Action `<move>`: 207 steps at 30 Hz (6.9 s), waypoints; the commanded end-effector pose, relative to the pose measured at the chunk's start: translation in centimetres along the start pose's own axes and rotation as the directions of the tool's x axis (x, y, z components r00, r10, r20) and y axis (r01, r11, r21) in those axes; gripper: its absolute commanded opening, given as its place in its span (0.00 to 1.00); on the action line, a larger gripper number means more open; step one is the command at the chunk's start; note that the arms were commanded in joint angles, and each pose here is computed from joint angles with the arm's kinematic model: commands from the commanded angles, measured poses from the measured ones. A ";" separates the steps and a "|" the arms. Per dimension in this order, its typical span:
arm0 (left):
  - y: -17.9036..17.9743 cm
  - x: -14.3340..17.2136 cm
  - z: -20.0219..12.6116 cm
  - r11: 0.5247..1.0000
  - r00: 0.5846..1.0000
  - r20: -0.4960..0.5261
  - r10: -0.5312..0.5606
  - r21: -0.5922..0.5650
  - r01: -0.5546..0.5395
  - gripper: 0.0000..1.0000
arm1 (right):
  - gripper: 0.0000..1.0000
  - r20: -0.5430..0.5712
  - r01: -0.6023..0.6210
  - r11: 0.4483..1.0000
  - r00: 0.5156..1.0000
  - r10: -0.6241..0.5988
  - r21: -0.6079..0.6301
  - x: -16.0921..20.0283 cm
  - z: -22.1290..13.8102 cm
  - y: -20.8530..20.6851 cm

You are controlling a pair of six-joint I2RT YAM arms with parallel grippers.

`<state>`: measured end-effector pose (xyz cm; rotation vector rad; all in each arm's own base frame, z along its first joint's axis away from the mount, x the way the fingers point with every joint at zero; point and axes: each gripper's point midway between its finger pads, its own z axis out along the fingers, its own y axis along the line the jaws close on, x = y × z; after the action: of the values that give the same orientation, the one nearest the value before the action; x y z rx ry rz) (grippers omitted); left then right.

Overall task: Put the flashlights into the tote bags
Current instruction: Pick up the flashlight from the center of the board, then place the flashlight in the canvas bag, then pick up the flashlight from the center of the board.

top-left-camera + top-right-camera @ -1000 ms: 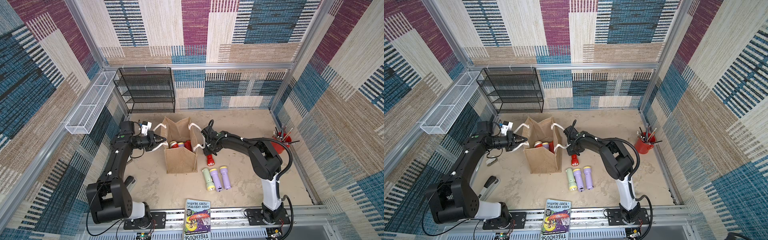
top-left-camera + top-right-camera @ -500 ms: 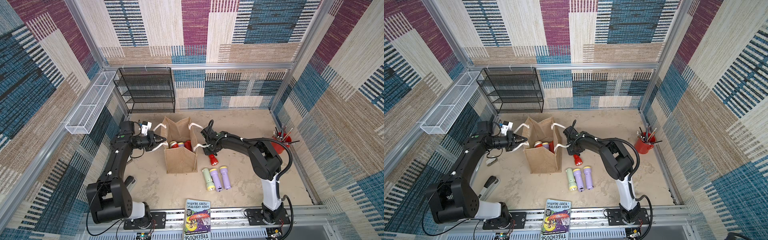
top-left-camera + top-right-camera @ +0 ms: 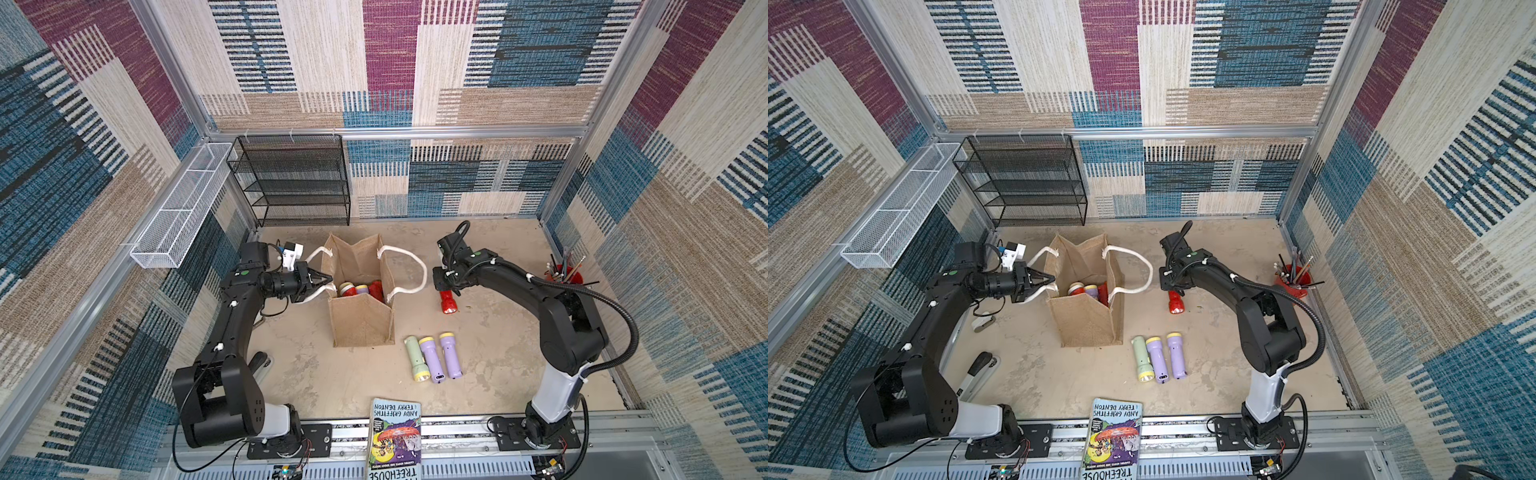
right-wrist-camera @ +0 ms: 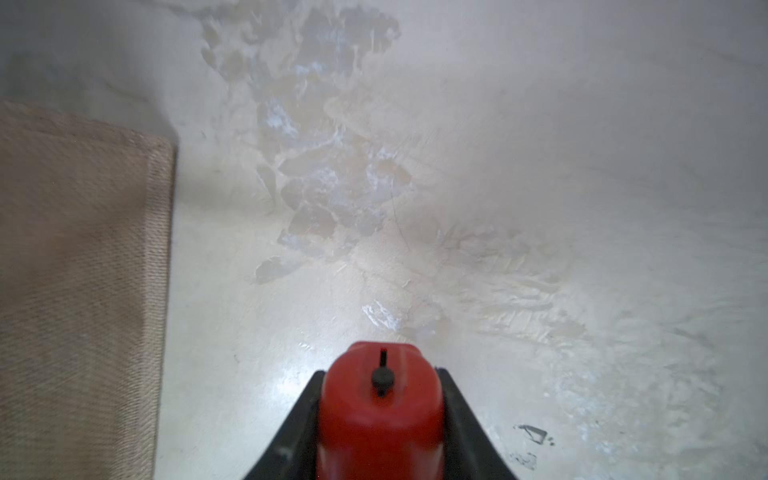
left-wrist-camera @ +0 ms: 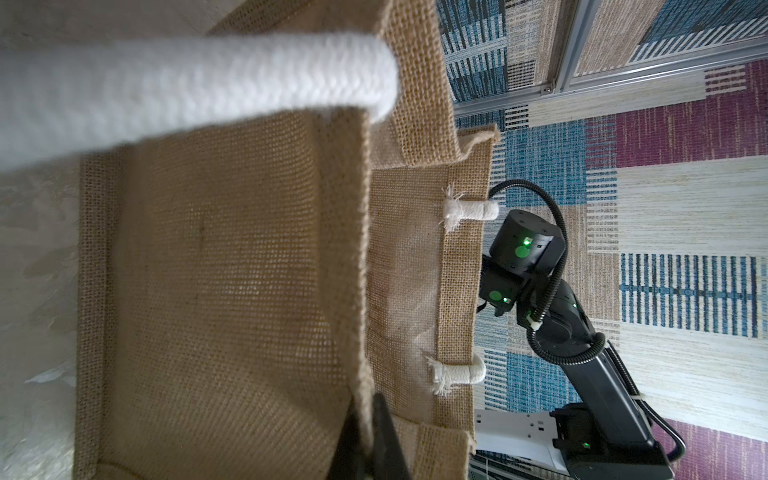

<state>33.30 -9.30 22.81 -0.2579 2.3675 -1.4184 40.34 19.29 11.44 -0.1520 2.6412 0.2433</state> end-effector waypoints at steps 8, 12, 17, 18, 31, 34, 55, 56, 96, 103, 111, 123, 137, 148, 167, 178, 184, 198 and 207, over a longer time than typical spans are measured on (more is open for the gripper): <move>-0.7 -0.3 -0.2 0.999 0.999 0.014 0.031 0.017 -0.031 0.00 | 0.32 0.317 0.030 0.972 0.947 0.047 -0.233 -10.1 -12.6 5.4; -0.6 -0.3 -0.2 0.999 1.000 0.012 0.028 0.018 -0.028 0.00 | 0.31 0.411 0.102 0.942 0.911 0.041 -0.321 -12.4 -16.8 9.4; -0.6 -0.2 -0.2 0.999 1.000 0.013 0.028 0.019 -0.028 0.00 | 0.32 0.493 0.260 0.873 0.870 -0.026 -0.413 -13.5 -20.1 17.1; -0.7 -0.2 -0.2 0.999 0.999 0.014 0.029 0.019 -0.029 0.00 | 0.32 0.494 0.279 0.854 0.869 -0.030 -0.438 -13.5 -20.3 18.3; -0.8 -0.1 -0.3 0.999 0.999 0.016 0.034 0.015 -0.034 0.00 | 0.31 0.354 0.387 0.718 0.912 -0.207 -0.579 -8.4 -13.5 28.7; -0.7 -0.2 -0.3 0.999 0.999 0.016 0.034 0.014 -0.034 0.00 | 0.31 0.304 0.385 0.709 0.920 -0.247 -0.591 -6.0 -11.3 29.5; -0.8 -0.2 -0.2 0.999 0.999 0.014 0.030 0.028 -0.030 0.00 | 0.31 0.010 0.367 0.837 0.918 -0.397 -0.405 2.4 1.6 24.8; -0.8 -0.2 -0.2 0.999 0.999 0.014 0.030 0.028 -0.031 0.00 | 0.31 0.000 0.366 0.844 0.918 -0.397 -0.392 2.6 2.1 24.5; -0.6 -0.1 0.0 0.999 1.000 0.001 0.015 0.038 -0.015 0.00 | 0.77 0.077 0.425 0.790 0.895 -0.439 -0.442 0.1 -4.0 26.8; -0.8 -0.1 0.2 0.998 1.000 -0.008 0.004 0.062 -0.003 0.00 | 0.76 0.176 0.439 0.777 0.897 -0.405 -0.451 -2.0 -9.3 26.7; -0.8 0.0 0.2 0.998 1.000 -0.007 0.004 0.060 -0.004 0.00 | 0.76 0.298 0.385 0.868 0.908 -0.295 -0.314 -3.6 -15.2 21.7; -0.7 -0.1 0.3 0.999 1.000 -0.005 0.005 0.052 -0.005 0.00 | 0.78 0.247 0.041 0.964 0.969 0.027 -0.264 1.7 -18.3 8.1; -0.5 -0.2 0.4 0.999 1.000 -0.007 0.001 0.046 -0.001 0.00 | 0.79 -0.144 -0.240 0.963 0.964 0.222 -0.120 16.7 -11.9 0.5; -0.4 -0.1 0.5 0.999 1.000 -0.011 -0.002 0.045 0.003 0.00 | 0.74 -0.268 -0.259 0.962 0.936 0.229 -0.086 21.2 -8.5 0.7; -0.6 -0.2 0.4 0.999 1.000 -0.009 0.002 0.050 -0.001 0.00 | 0.71 -0.346 -0.122 0.992 0.932 0.105 -0.028 23.5 -5.4 0.7; -0.5 -0.2 0.5 0.999 1.000 -0.010 0.001 0.048 0.000 0.00 | 0.68 -0.383 -0.071 0.997 0.921 0.072 0.018 24.8 -3.8 0.3; -0.5 -0.2 0.5 0.999 1.000 -0.010 -0.001 0.046 0.002 0.00 | 0.65 -0.386 -0.069 0.998 0.920 0.068 0.011 25.1 -3.1 0.8; -0.4 -0.2 0.5 0.999 1.000 -0.012 -0.006 0.046 0.006 0.00 | 0.48 -0.435 -0.058 0.998 0.898 0.062 0.022 26.6 -2.5 0.6; -0.6 -0.2 0.5 0.999 1.000 -0.012 -0.003 0.051 0.004 0.00 | 0.39 -0.325 -0.084 0.996 0.943 0.068 -0.037 22.5 -4.4 2.5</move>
<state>33.53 -9.77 22.63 -0.2621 2.3581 -1.4668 16.88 18.38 3.55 -0.1297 3.0344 0.2868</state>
